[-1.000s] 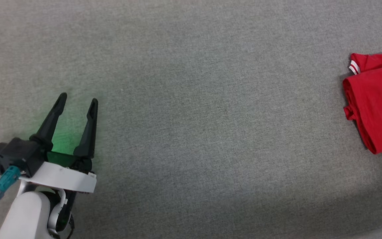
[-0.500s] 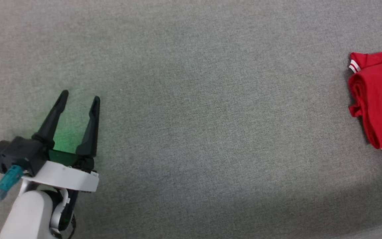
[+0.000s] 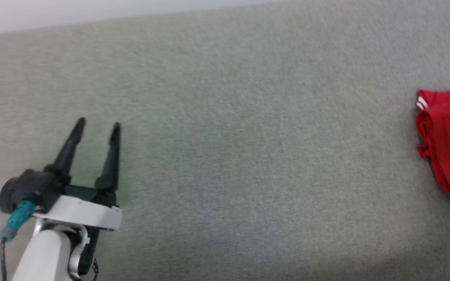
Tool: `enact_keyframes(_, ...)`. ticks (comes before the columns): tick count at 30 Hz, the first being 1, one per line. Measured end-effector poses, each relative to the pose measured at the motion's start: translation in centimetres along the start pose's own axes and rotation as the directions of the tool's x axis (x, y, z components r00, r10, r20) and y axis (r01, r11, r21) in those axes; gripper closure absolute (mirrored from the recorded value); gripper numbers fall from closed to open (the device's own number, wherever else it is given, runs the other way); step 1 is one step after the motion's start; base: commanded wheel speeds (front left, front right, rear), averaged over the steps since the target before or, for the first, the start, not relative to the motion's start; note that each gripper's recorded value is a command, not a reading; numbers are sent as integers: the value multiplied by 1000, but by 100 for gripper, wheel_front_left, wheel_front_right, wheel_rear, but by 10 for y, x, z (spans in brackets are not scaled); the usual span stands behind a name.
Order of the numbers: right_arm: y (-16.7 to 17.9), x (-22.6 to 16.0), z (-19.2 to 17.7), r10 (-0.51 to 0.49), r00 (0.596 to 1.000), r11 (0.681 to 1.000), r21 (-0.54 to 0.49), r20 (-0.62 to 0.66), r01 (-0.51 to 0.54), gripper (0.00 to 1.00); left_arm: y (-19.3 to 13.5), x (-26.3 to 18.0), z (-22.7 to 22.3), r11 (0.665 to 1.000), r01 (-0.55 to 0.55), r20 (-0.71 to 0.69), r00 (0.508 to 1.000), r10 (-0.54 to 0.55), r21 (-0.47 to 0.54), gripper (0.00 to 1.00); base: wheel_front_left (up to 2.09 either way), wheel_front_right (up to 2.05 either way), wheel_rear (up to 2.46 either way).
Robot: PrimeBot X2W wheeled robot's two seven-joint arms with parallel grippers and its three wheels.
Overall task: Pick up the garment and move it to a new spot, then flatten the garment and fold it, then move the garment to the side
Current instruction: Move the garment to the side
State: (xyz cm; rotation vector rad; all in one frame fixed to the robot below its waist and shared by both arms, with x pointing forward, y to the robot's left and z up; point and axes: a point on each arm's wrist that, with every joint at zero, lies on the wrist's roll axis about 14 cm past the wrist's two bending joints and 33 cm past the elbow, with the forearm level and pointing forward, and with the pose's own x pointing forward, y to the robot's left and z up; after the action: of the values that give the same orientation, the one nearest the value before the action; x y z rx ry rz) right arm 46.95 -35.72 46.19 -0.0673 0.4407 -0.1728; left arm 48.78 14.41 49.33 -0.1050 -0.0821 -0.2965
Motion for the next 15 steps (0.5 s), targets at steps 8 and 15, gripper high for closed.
enact_keyframes(8,99,-15,33,218,952,974,7,217,-225,0,28,-38,24,992,-123,30,992,122,29,0,0,0,0)
enact_keyframes(15,144,-44,50,314,889,944,-15,332,-328,0,46,-74,36,977,-209,39,977,208,30,0,0,0,0)
